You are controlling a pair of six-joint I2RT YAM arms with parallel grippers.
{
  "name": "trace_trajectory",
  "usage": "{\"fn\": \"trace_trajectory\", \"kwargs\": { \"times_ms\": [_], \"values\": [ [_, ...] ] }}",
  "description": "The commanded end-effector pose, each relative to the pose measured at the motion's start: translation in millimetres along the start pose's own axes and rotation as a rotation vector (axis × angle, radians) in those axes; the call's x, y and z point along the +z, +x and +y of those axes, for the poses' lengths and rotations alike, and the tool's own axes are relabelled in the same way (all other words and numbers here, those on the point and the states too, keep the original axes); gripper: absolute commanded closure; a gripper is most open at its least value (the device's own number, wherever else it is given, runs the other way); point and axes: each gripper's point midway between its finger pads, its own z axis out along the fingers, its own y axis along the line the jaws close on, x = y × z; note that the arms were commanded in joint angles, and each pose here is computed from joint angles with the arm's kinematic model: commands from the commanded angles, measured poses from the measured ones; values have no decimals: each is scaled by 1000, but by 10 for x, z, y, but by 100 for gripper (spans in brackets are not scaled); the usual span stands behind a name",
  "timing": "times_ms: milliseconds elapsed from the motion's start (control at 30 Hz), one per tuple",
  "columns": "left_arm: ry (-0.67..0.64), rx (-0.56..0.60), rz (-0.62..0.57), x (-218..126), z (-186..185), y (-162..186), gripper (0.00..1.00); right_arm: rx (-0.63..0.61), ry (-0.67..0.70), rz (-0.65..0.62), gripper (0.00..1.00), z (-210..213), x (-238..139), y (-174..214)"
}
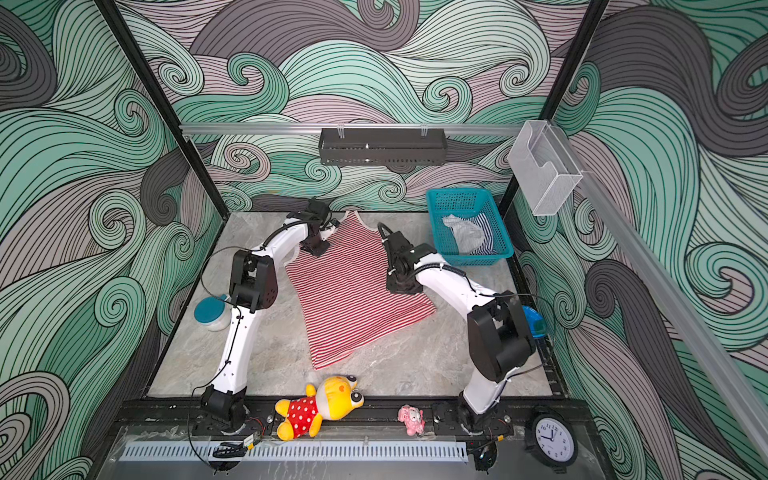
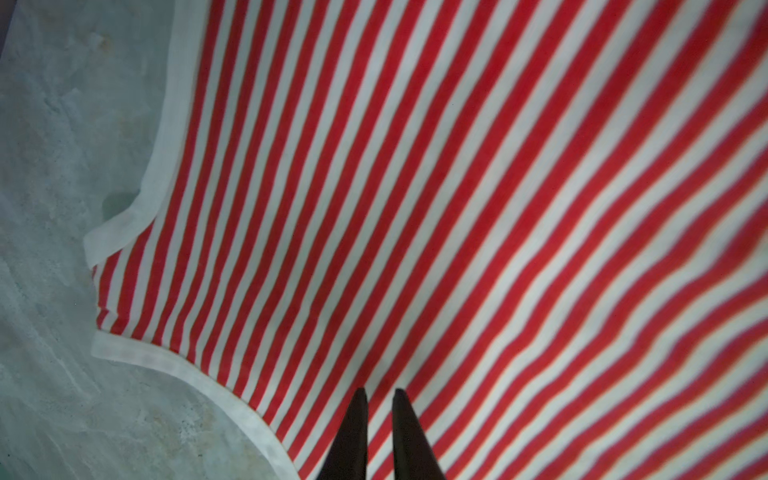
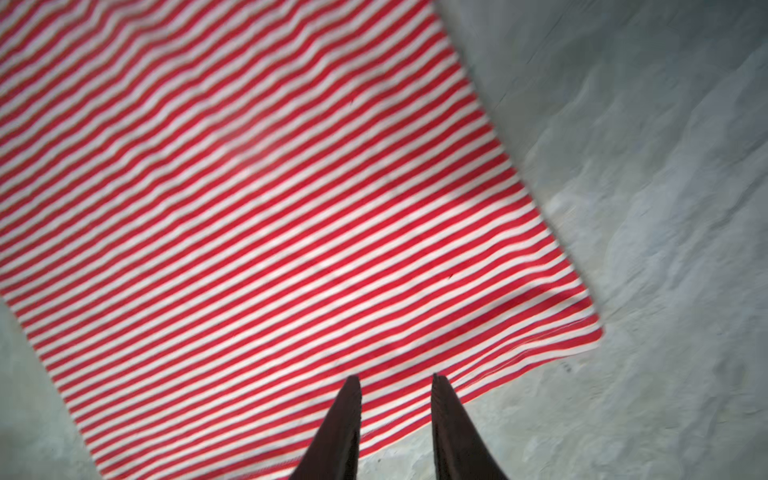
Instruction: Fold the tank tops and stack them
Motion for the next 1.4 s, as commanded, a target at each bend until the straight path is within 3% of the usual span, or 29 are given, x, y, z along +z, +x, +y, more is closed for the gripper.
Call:
{"fn": "trace_trajectory", "kwargs": {
  "times_ms": [0,200,400,667,900,967,1133,1367],
  "values": [
    [-32,5,25,87,99,38,83,69,-74,81,68,107,192,275],
    [-34,-2,109,193,129,271,83,103,-11,126,67,-117,407,472],
    [-20,2,177,192,60,580,84,152,55,172,67,-435,680,337],
    [-19,-8,252,50,-80,1064,84,146,139,178,67,-764,911,-301],
    [36,-54,309,-191,-323,1499,84,100,204,101,66,-796,935,-1247],
    [66,-65,325,-263,-434,1611,84,101,195,78,65,-757,951,-1527],
    [87,-70,326,-421,-635,1806,84,119,14,55,63,-505,945,-1975],
    [16,-147,184,-813,-387,1527,85,2,-73,-27,54,-58,356,-1759]
  ]
}}
